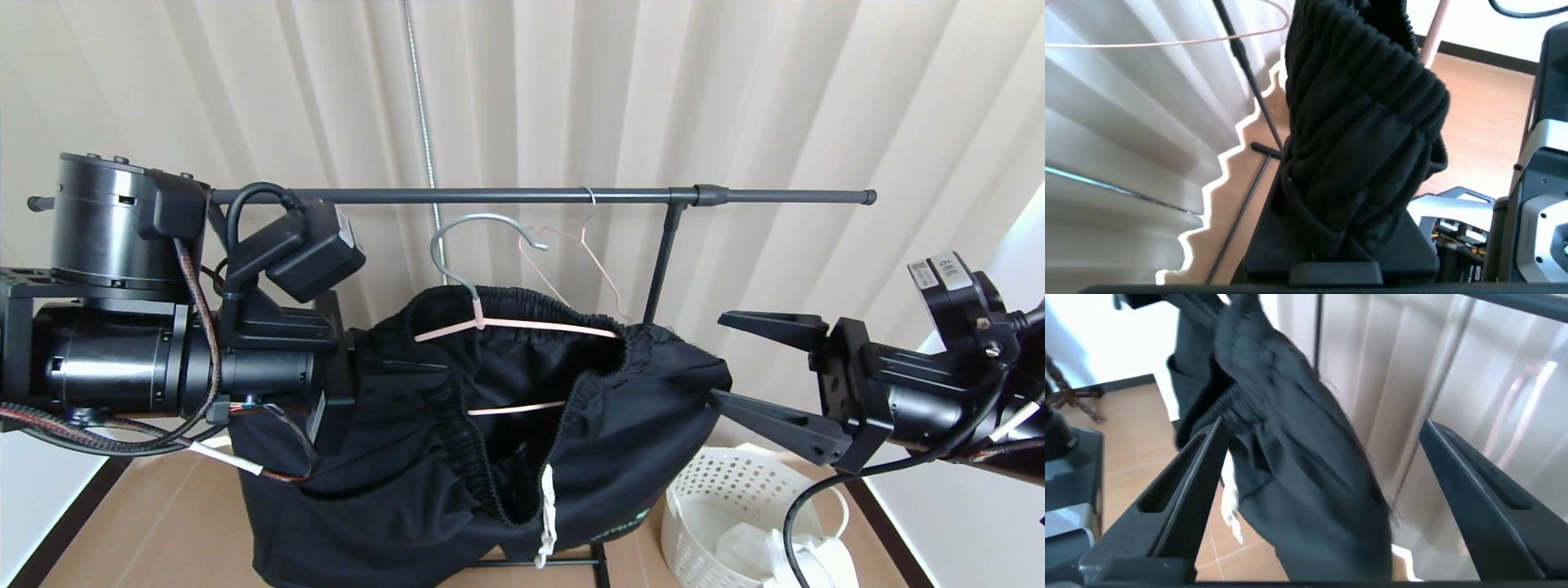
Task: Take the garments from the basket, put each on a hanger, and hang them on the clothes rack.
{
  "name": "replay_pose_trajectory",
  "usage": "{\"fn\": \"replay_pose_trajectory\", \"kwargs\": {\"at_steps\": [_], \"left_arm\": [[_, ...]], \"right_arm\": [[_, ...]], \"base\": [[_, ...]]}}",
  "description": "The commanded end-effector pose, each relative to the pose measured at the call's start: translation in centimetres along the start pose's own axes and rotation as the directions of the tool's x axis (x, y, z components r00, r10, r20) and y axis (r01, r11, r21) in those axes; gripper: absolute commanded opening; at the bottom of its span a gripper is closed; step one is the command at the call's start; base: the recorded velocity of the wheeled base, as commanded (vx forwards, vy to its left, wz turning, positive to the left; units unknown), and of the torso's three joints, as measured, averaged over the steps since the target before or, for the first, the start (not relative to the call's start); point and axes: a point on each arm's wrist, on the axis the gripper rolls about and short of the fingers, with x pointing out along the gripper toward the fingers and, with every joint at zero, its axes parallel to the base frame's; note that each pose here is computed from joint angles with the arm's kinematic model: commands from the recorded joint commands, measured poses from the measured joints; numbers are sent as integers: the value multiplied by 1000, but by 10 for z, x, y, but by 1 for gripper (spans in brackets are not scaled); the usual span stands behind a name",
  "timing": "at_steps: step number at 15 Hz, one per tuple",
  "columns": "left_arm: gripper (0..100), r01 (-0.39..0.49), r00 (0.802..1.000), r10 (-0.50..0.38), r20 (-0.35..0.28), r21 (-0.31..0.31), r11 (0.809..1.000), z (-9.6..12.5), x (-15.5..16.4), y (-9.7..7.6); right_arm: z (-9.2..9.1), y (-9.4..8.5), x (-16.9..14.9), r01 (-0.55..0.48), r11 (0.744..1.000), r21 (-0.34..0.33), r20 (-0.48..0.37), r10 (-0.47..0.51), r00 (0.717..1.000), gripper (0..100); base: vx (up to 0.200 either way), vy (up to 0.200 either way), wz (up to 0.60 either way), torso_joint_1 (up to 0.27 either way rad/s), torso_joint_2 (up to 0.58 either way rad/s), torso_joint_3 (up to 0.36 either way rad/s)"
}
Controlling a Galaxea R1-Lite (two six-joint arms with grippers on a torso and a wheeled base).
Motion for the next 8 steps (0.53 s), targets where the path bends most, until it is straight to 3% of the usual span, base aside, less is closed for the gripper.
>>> {"fn": "replay_pose_trajectory", "kwargs": {"at_steps": [1, 8], "left_arm": [[0, -13, 1000, 13, 14, -16, 1000, 3, -6, -1], [0, -52, 995, 58, 86, -69, 996, 13, -20, -3]], "right_arm": [[-10, -15, 1, 33, 999, 28, -25, -32, 999, 100], [-41, -42, 7, 29, 999, 15, -13, -28, 1000, 100]], "base": [[0, 0, 0, 0, 0, 0], [0, 0, 0, 0, 0, 0]]}}
